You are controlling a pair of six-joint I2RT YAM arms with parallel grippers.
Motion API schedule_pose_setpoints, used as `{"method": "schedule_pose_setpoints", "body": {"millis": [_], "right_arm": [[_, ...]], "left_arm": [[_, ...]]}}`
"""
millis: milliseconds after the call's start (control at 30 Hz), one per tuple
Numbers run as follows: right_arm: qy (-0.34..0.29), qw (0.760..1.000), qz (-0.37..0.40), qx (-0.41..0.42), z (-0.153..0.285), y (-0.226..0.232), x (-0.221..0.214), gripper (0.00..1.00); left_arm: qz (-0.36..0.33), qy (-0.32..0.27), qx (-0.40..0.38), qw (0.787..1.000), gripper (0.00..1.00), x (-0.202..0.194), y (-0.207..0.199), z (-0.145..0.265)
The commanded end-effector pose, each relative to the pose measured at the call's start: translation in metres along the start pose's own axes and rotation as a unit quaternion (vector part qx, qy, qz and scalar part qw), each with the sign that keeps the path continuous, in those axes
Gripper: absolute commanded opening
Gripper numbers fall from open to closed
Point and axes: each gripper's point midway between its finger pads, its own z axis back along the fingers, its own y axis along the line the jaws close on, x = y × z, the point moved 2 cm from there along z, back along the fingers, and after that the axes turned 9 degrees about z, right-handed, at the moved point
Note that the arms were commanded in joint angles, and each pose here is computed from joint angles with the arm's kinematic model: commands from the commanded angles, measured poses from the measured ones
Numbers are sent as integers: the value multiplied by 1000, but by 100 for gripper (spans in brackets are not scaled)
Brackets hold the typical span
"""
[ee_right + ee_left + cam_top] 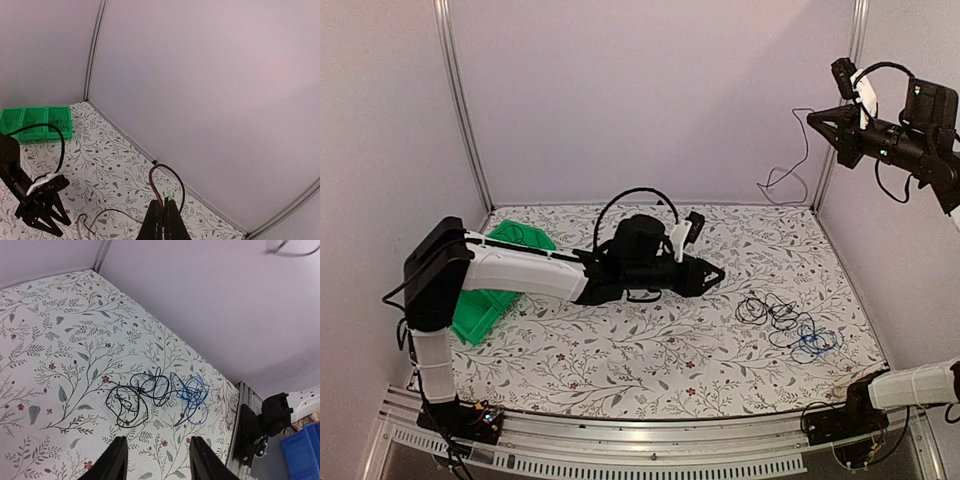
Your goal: Untangle the cables
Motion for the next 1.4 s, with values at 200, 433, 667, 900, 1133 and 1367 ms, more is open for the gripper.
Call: {"method": "schedule_pose_setpoints", "body": {"millis": [200,433,667,900,1133,1367], "right_arm": [[62,986,-31,151,-5,78,-84,0],[79,973,-79,201,-16,100,-111,0],[87,967,-110,213,-24,106,-121,0],[99,955,-149,235,-31,121,-142,0],[107,948,-171,245,-32,128,-151,0],[112,947,-175,245,-33,129,-154,0]], "left_arm": [[-33,-75,81,993,45,40,-17,86],[-53,-76,88,992,47,53,-25,88],[-58,6,104,993,48,16,-6,46],[-102,124,91,983,48,-57,8,10],[-94,139,114,979,51,-79,32,-1],[-77,131,151,977,52,-79,60,-19]]}}
